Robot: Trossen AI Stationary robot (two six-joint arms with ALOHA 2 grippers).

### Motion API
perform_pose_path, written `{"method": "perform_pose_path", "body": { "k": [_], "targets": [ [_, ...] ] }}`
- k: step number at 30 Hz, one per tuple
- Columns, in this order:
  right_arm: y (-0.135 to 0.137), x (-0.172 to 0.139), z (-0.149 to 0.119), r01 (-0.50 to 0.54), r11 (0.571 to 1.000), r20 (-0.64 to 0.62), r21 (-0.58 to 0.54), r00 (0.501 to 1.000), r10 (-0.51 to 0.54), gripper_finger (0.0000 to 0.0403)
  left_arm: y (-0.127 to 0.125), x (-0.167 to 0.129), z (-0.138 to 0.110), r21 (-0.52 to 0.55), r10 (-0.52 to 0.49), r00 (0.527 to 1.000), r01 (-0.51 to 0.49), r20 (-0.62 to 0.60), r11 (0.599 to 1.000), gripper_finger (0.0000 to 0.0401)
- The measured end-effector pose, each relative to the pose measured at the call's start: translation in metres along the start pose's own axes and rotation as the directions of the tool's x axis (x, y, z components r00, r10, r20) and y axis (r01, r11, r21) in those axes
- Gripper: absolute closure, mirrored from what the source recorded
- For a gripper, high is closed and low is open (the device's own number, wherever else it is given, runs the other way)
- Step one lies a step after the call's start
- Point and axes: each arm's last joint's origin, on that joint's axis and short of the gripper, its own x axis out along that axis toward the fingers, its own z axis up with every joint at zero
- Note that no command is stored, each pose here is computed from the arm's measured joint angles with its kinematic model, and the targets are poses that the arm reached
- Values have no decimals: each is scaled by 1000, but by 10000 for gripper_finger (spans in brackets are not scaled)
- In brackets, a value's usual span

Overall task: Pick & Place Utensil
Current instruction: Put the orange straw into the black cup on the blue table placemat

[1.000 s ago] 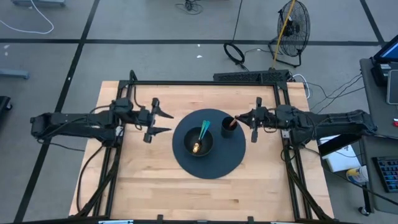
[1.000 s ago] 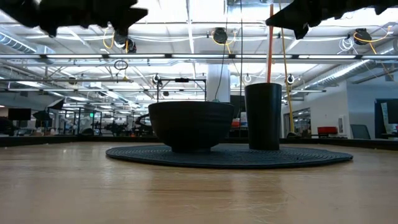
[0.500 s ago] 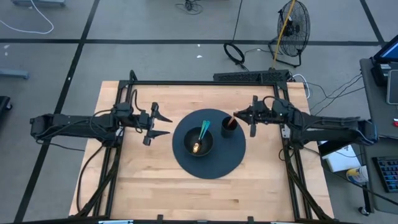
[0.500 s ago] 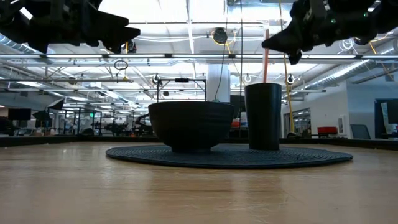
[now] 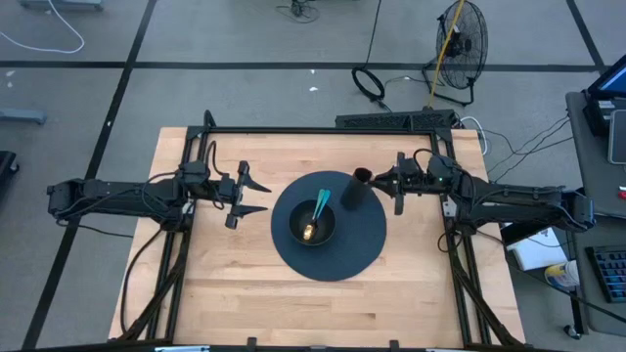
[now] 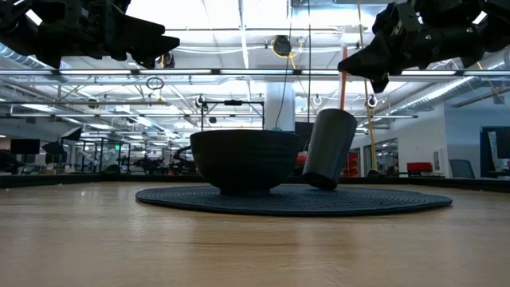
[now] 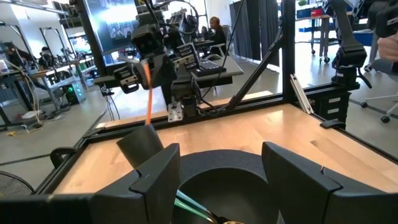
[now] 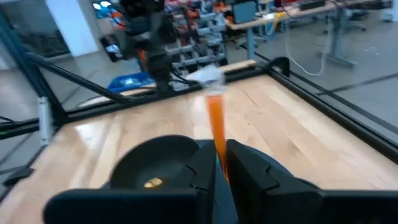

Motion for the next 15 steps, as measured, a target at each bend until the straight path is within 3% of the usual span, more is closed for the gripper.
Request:
{"method": "perform_pose_path", "body": {
  "k": [7, 15],
  "targets": [
    [2, 0, 2, -47, 999, 11, 18, 999, 47, 333, 0, 0, 0, 7, 2, 1000, -2, 0, 1000, 169],
    [2, 0, 2, -47, 999, 12, 21, 999, 47, 333, 0, 0, 0, 7, 2, 1000, -2, 0, 1000, 169]
  ]
}}
